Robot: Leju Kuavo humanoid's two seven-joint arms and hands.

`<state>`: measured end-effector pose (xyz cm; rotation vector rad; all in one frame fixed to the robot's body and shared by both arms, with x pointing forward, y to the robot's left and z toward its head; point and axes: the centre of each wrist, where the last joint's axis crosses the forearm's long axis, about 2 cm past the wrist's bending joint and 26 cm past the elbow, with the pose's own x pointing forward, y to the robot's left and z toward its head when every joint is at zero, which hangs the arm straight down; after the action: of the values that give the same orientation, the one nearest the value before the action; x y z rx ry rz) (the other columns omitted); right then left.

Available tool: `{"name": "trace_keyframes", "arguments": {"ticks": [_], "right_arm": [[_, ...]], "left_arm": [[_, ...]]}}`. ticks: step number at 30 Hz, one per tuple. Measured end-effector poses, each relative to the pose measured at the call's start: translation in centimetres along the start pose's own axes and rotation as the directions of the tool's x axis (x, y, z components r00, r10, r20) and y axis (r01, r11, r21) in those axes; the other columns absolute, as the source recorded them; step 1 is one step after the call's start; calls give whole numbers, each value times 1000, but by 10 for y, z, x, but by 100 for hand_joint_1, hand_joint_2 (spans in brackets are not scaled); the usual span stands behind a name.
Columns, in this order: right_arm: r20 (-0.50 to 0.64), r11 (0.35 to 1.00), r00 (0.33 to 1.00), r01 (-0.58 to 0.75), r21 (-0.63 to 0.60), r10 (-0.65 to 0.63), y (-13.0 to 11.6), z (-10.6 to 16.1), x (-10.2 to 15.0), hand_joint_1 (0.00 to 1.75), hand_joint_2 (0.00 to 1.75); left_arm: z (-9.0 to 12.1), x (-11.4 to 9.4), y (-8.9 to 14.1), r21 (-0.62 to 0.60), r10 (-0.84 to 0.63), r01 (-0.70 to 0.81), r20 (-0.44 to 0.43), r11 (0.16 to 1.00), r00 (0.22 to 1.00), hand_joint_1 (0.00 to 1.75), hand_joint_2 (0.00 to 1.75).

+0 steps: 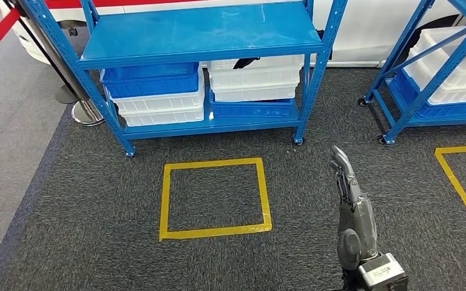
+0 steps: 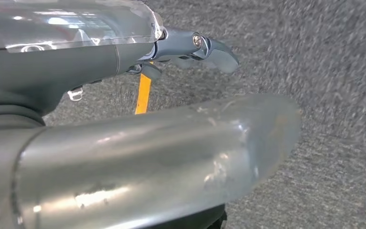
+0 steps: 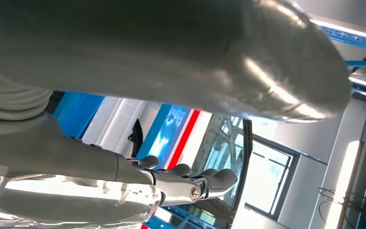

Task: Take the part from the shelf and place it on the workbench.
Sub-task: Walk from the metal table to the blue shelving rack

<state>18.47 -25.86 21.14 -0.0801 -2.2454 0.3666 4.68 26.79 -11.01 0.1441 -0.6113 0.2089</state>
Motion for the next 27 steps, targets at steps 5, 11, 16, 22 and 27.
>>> {"name": "trace_keyframes", "arguments": {"ticks": [5,11,16,22,27], "right_arm": [[1,1000,1000,5,-2,-5,0,0,0,0,0],[-1,1000,1000,6,-3,-6,1,0,-1,0,0],[-7,1000,1000,7,-2,-7,1,1,-2,0,0],[-8,1000,1000,5,-5,-5,0,2,-2,0,0],[-8,1000,1000,5,-6,-5,0,3,-2,0,0]], "left_arm": [[0,0,3,-2,9,-9,-11,1000,1000,0,0],[1,-3,2,-3,13,-13,-19,1000,1000,0,0],[1,-3,5,4,14,-14,-18,1000,1000,0,0],[0,-1,1,-3,37,-37,-16,999,999,0,0],[2,-4,2,2,44,-44,-24,999,999,0,0]]}}
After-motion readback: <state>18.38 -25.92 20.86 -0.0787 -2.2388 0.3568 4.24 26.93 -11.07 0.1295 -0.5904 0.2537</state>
